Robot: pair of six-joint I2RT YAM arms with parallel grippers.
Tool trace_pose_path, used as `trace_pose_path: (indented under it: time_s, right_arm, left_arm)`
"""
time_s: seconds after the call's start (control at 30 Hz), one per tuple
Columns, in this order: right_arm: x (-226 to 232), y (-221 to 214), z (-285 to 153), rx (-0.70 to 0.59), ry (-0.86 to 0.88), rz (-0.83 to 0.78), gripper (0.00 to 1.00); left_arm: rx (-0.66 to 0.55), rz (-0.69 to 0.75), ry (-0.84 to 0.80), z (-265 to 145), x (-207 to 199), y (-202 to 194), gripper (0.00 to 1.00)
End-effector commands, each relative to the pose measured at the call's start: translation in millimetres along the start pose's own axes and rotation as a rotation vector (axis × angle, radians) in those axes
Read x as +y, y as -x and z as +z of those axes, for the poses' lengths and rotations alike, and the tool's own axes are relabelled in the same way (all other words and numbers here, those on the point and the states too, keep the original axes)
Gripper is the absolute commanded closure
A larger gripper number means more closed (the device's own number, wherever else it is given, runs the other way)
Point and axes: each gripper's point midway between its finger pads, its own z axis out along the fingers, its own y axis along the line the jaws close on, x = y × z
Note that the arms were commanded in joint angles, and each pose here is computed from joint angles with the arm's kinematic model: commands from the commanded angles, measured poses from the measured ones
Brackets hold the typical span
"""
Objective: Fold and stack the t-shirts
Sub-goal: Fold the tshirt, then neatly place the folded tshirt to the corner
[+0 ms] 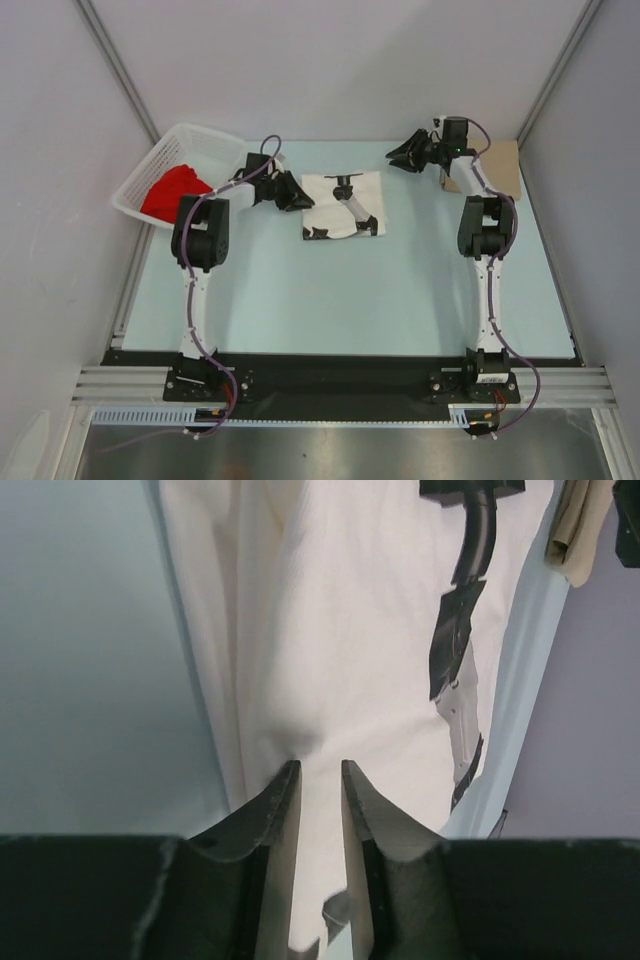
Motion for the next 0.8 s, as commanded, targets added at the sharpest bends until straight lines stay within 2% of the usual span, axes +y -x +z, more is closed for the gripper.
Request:
trace_pose_path:
  time_s: [0.0,0.07,0.17,0.27,0.43,0.6,0.77]
  right_arm:
    - [11.0,-3.2,-22.8,0.022,-0.077,-0.065,0.51]
    - [5.0,-10.3,-30.9,0.046,-0.116,-0.121,0.29]
    - [-2.3,-23.3,-29.3,0.086,-0.138,-0.199,0.14]
    - [-8.3,-34.5,-19.7,0.116,-0.155,-0.289,0.05]
    - [-31.2,-41.5,-2.6,0.131,-0.183,-0.338,0.01]
    - [-48.2,-44.8,14.5,0.135,-0.188,-0.346,0.02]
    - [-54.7,-57.6,30.2,0.158,-0.176,-0.321,0.13]
  left_arm:
    - [-0.025,0.073,0.027,-31.3,-26.8,-2.7,0.71]
    - [-0.01,0.08,0.036,-39.3,-29.7,-12.6,0.69]
    - [0.001,0.092,0.023,-55.1,-44.1,-25.5,0.69]
    - [0.017,0.097,0.02,-69.1,-53.0,-40.5,0.69]
    - [0.022,0.146,0.013,-94.4,-71.8,-64.8,0.69]
    - [0.048,0.152,0.068,-108.6,-52.1,-92.9,0.69]
    - [0.046,0.152,0.07,-119.0,-50.5,-104.5,0.68]
